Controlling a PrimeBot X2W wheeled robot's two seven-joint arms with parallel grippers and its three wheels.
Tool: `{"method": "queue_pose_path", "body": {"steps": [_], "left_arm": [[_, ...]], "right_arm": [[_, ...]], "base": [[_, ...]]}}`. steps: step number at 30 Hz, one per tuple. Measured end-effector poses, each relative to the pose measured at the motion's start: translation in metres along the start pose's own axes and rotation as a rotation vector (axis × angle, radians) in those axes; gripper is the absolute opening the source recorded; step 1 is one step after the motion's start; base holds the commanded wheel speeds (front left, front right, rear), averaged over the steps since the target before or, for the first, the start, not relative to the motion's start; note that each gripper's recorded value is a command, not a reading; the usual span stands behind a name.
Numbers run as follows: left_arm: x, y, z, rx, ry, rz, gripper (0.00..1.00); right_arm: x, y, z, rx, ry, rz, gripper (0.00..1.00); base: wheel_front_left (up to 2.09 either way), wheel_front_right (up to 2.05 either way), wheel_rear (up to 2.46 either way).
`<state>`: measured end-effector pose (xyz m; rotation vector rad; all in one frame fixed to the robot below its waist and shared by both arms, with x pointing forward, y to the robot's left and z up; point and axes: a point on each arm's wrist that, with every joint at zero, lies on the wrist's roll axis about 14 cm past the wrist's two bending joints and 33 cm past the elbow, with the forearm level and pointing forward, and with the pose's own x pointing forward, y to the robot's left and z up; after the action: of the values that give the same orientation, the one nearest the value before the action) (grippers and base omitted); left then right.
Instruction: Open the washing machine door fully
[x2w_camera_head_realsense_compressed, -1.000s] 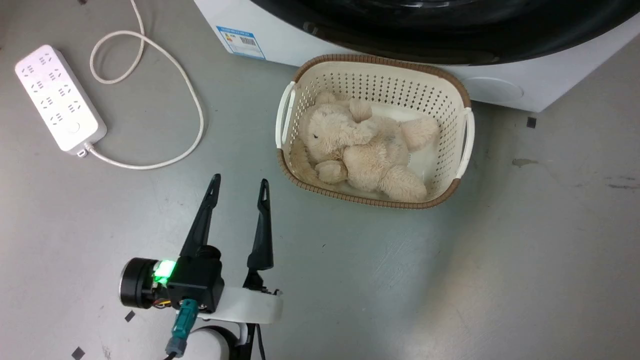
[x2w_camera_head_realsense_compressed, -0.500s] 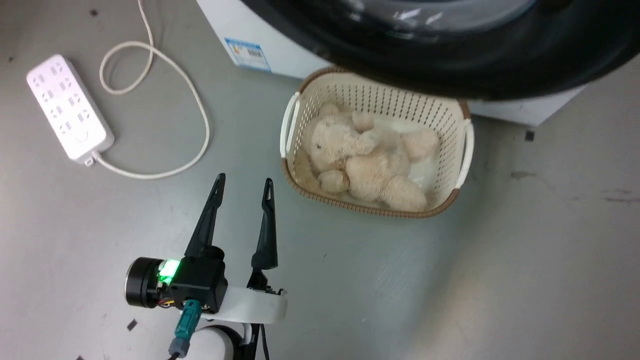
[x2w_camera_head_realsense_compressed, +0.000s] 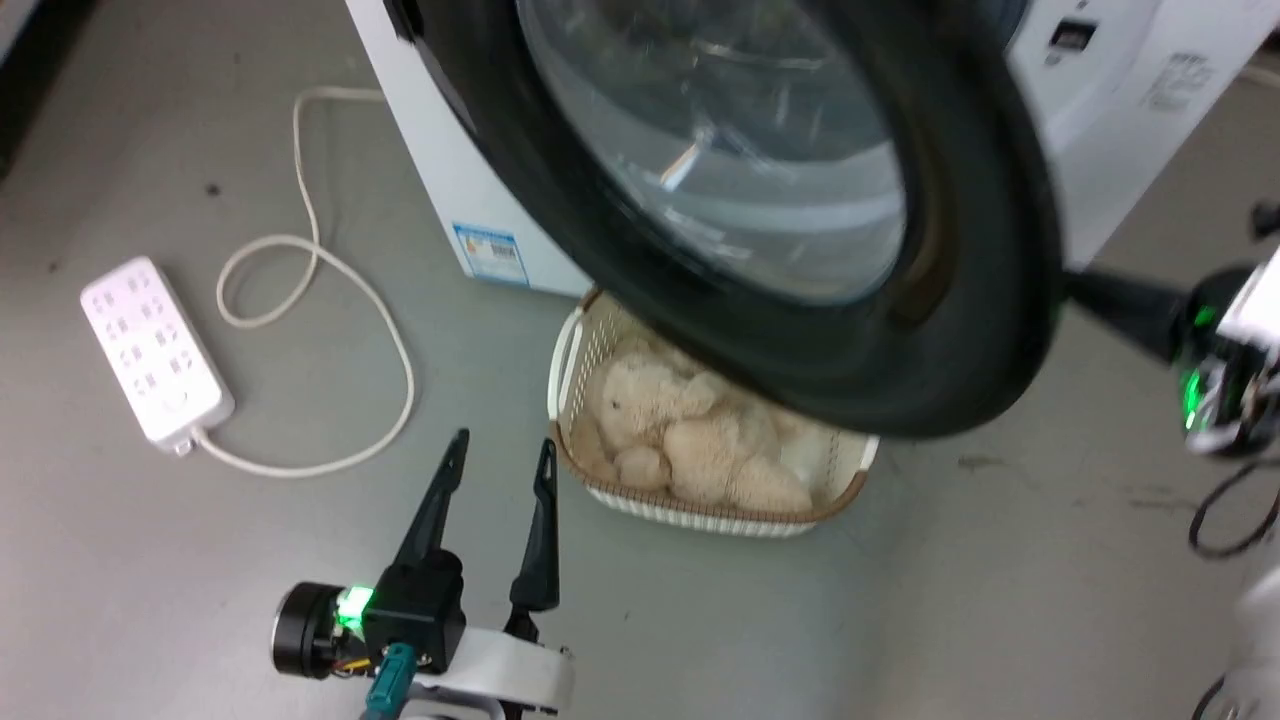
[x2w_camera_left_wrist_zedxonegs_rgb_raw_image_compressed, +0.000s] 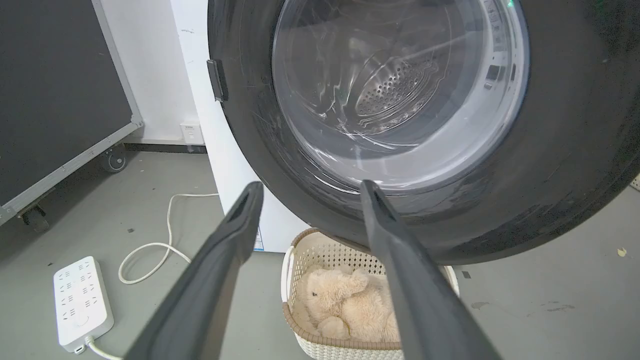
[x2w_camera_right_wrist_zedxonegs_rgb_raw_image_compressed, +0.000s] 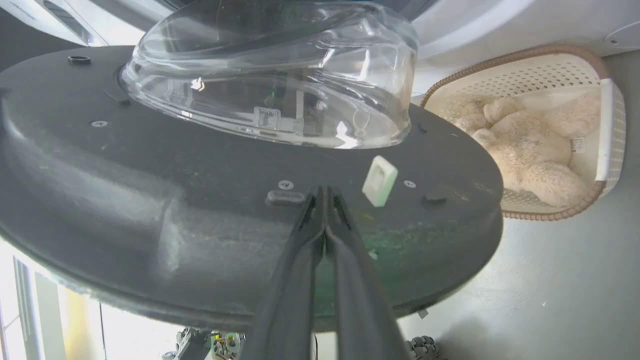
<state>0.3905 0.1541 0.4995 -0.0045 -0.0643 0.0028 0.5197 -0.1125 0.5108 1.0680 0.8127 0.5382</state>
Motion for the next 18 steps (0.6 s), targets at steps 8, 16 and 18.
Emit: {"method": "queue_pose_path", "body": {"steps": [8, 16, 18], "left_arm": [[-0.022, -0.006, 0.008, -0.026, -0.01, -0.021, 1.0], [-0.03, -0.006, 0.012, -0.031, -0.02, -0.027, 1.0], [-0.032, -0.005, 0.013, -0.036, -0.023, -0.024, 1.0]], "right_arm": [[-0.017, 0.014, -0.062, -0.034, 0.138, 0.061, 0.0], [-0.004, 0.032, -0.126, -0.055, 0.27, 0.148, 0.0], [0.0, 0.037, -0.139, -0.067, 0.298, 0.165, 0.0]], "base": [[0.0, 0.0, 0.0], [0.0, 0.0, 0.0], [0.0, 0.0, 0.0]]}}
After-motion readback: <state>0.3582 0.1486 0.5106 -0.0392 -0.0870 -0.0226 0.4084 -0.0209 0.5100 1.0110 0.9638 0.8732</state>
